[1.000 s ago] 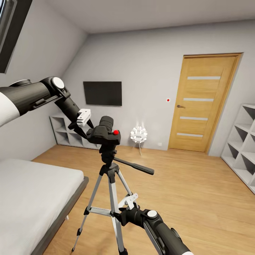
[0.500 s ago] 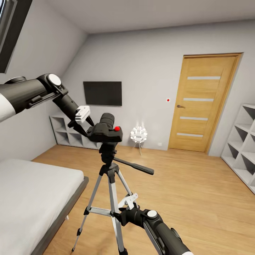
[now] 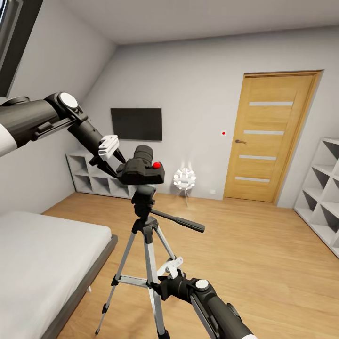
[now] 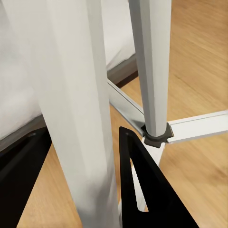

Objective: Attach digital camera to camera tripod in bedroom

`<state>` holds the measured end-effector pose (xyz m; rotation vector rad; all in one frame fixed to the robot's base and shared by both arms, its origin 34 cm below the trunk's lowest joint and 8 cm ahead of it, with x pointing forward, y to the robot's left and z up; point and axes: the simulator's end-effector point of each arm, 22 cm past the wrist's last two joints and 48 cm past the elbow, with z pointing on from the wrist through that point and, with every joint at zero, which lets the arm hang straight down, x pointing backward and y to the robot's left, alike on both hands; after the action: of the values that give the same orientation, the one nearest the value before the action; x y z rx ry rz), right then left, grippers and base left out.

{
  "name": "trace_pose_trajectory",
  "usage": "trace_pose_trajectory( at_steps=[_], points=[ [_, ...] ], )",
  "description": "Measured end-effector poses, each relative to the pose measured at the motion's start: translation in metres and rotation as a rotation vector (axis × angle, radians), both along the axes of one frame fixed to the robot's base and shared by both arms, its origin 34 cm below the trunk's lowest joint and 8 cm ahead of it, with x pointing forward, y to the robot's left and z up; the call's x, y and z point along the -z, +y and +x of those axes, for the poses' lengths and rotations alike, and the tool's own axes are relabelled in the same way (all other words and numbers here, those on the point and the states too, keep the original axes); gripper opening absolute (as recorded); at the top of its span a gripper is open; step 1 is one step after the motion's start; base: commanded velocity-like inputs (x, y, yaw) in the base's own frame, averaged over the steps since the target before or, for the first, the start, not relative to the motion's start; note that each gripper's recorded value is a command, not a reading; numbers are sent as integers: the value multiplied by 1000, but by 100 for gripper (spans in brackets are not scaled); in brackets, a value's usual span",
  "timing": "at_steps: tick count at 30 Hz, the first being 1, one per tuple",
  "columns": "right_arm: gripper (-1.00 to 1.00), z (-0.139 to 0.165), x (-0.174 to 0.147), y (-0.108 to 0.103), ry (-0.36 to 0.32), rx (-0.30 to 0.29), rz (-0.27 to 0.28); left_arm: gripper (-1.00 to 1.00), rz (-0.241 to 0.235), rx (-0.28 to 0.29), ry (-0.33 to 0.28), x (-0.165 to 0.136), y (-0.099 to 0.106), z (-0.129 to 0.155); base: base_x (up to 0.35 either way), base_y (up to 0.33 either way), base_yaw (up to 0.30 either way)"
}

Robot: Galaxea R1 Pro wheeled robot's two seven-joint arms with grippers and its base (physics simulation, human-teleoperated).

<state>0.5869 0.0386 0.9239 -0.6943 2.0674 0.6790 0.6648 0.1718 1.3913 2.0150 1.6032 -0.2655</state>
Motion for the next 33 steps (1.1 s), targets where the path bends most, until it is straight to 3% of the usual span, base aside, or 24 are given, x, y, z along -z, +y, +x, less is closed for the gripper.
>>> trace_pose_trajectory(
  at_steps=[23, 33],
  points=[
    [-100, 0, 0, 0, 0, -1, 0, -100, 24, 2, 16, 10, 1, -1, 0, 0, 0],
    [-100, 0, 0, 0, 0, 0, 0, -100, -14, 16, 34, 7, -4, -7, 0, 0, 0]
  ],
)
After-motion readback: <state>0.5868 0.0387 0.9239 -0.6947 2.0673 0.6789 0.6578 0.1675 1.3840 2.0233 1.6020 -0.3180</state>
